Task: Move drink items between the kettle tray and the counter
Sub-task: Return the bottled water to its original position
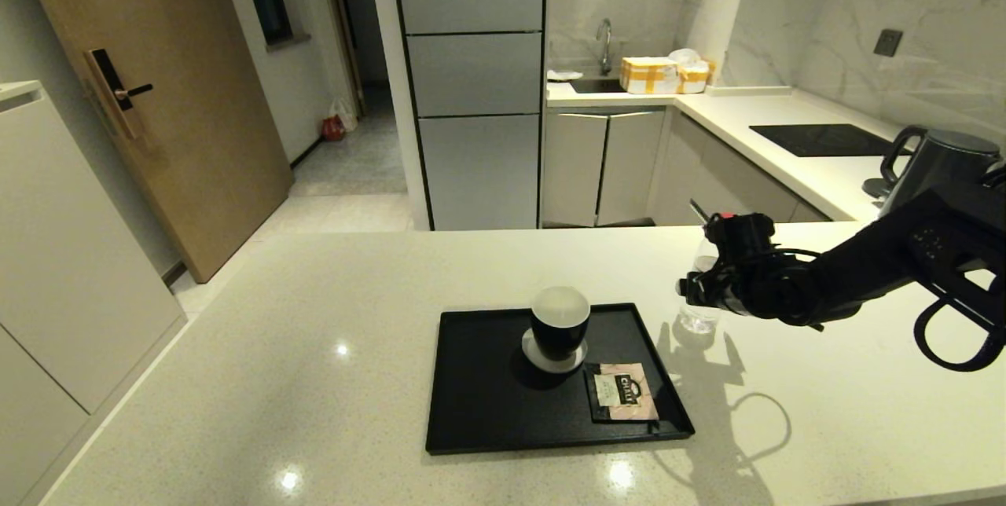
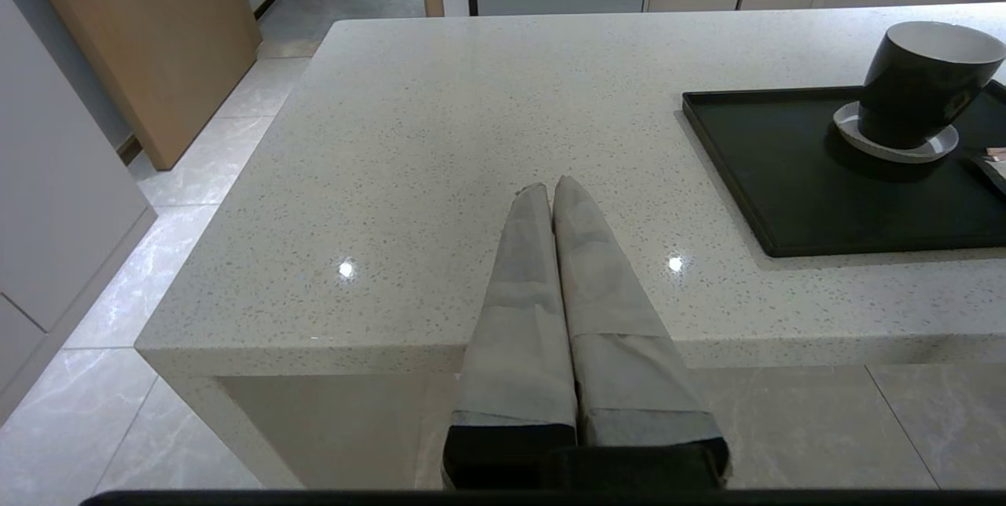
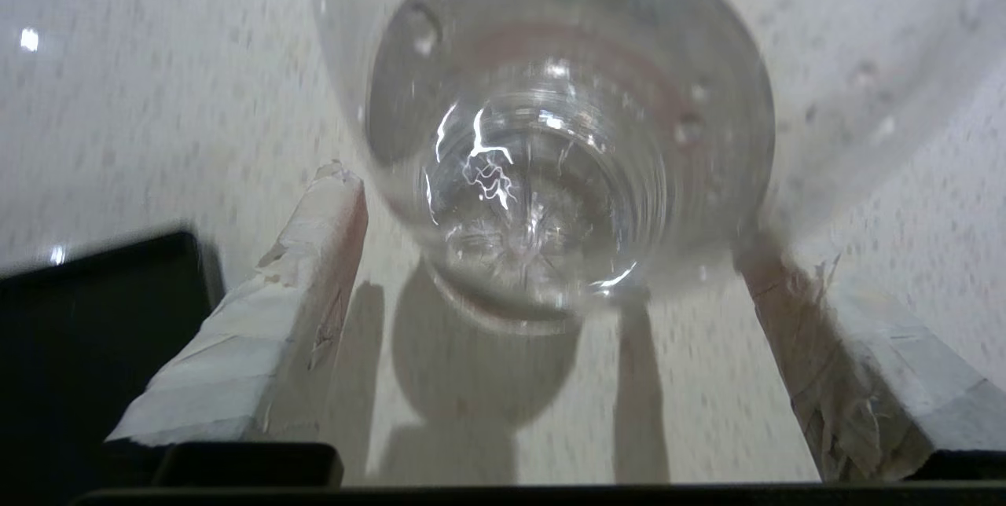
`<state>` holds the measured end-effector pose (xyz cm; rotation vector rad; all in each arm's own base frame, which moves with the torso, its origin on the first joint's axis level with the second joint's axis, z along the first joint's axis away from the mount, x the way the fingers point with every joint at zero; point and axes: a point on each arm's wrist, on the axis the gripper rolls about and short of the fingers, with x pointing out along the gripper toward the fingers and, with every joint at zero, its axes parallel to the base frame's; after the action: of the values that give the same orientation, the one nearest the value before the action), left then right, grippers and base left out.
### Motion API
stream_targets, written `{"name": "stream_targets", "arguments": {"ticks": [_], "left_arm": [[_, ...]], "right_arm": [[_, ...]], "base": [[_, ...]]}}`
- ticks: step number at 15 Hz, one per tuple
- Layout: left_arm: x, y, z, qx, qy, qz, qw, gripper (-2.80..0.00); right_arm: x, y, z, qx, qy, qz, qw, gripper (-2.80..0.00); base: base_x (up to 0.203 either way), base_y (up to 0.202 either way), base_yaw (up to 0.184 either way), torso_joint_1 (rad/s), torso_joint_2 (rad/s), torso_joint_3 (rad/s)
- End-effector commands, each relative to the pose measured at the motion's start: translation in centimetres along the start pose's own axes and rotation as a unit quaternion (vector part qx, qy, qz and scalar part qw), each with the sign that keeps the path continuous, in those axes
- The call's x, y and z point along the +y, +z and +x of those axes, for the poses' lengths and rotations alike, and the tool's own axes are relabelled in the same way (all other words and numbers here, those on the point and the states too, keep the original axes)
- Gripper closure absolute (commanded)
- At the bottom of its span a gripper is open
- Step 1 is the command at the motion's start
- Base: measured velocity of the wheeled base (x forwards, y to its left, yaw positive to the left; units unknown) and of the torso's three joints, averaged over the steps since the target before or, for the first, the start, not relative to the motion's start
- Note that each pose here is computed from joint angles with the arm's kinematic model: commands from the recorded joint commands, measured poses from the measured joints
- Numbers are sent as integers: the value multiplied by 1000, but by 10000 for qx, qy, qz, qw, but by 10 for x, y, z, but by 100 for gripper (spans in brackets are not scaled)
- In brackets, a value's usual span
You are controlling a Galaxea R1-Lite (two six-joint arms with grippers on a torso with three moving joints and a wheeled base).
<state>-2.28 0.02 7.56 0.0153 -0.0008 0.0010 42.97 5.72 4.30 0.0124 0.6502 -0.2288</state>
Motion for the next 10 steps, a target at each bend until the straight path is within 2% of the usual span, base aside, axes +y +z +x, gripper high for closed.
{"name": "stream_targets", "arguments": {"ticks": [1, 5, 6, 10], "left_arm": [[0, 0, 0, -3, 3, 0, 10000, 0], [0, 0, 0, -3, 3, 0, 10000, 0], [0, 0, 0, -3, 3, 0, 10000, 0], [0, 0, 0, -3, 3, 0, 10000, 0]], "right_arm": [[3, -8, 15, 36, -52, 6, 10000, -280], [3, -11, 16, 77, -64, 2, 10000, -280], [3, -13, 16, 102, -90, -9, 9999, 0], [1, -12, 10, 31, -84, 14, 10000, 0]], "base": [[0, 0, 0, 0, 0, 0], [0, 0, 0, 0, 0, 0], [0, 0, 0, 0, 0, 0], [0, 0, 0, 0, 0, 0]]}}
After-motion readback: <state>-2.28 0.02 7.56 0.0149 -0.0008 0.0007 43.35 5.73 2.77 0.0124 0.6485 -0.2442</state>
